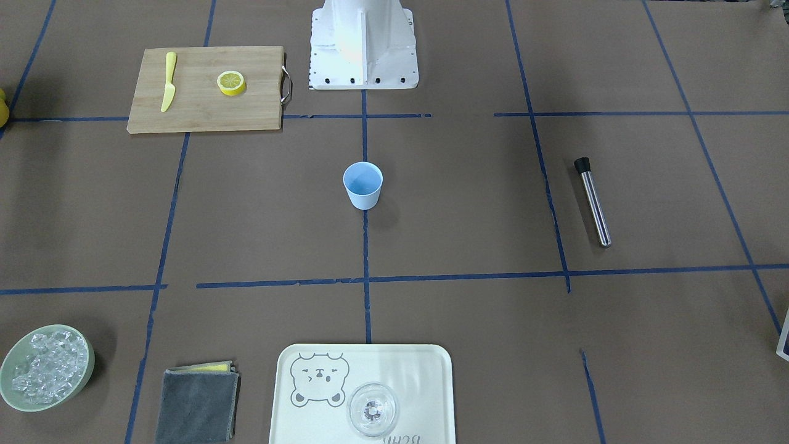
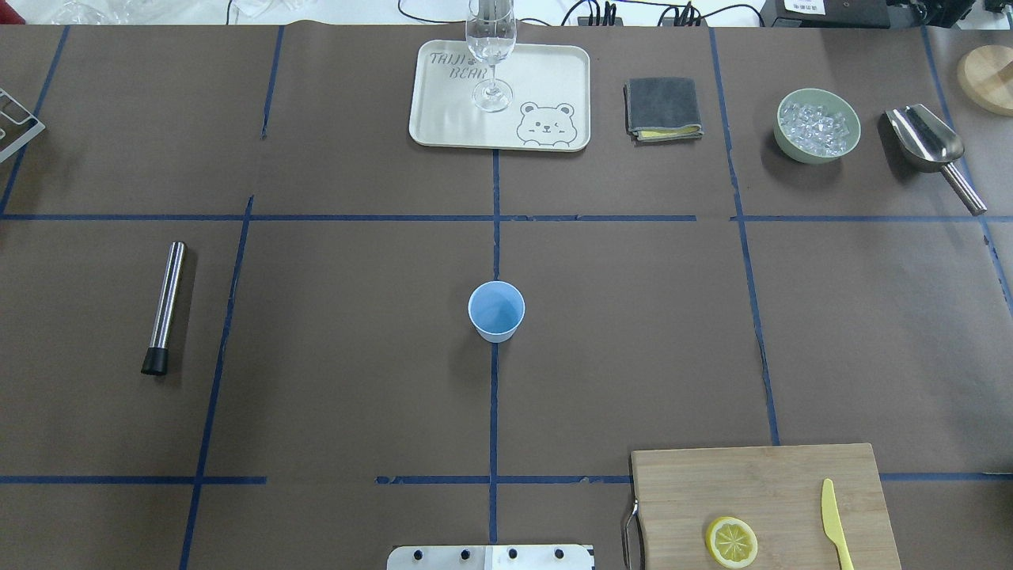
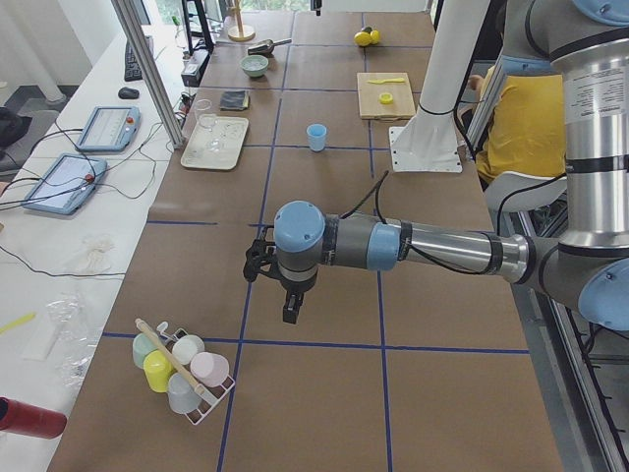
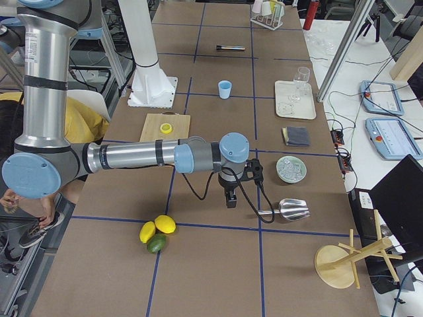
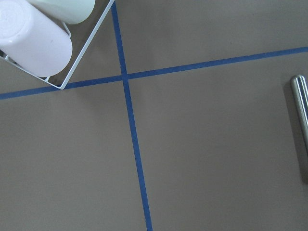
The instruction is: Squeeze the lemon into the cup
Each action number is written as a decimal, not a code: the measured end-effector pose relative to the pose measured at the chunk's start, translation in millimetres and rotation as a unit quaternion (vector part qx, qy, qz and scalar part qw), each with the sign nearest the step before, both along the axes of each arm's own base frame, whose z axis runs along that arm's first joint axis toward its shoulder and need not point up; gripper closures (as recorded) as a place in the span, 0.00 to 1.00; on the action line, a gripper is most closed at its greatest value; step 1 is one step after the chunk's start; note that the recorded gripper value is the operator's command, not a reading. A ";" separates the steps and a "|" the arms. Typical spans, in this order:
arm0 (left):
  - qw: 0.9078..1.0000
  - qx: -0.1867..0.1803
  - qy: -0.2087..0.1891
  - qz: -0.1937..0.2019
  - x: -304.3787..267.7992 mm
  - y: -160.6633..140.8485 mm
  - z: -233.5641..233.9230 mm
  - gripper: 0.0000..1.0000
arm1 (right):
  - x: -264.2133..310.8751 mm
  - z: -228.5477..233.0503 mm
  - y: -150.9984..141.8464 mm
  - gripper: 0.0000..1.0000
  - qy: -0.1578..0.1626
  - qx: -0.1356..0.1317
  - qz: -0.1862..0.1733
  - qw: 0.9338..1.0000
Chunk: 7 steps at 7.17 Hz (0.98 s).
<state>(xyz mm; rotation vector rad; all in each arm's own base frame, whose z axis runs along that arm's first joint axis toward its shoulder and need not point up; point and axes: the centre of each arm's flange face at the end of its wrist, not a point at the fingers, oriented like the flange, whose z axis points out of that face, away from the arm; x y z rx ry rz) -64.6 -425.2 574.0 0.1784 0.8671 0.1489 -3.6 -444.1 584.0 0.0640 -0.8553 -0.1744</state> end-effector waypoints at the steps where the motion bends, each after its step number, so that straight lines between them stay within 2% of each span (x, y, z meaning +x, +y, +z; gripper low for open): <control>1: 1.000 0.016 0.000 0.000 0.1 -1.0 -4.5 0.00 | -17.0 -13.9 4.3 0.00 -0.006 -0.010 0.003 1.000; 2: 1.000 0.031 0.001 0.000 0.2 -1.5 -7.1 0.00 | -42.7 -31.2 15.1 0.00 -0.014 -0.017 0.010 1.000; 4: 0.999 0.045 0.001 0.001 0.5 -2.1 -9.8 0.00 | -117.5 -66.6 49.4 0.00 -0.054 -0.032 0.045 0.997; 5: 0.999 0.047 0.001 0.001 0.4 -2.0 -10.1 0.00 | -162.8 -85.7 72.3 0.00 -0.067 -0.042 0.058 0.995; 7: 0.999 0.048 0.002 0.001 0.3 -1.9 -10.9 0.00 | -246.5 -135.1 133.0 0.00 -0.072 -0.074 0.079 0.992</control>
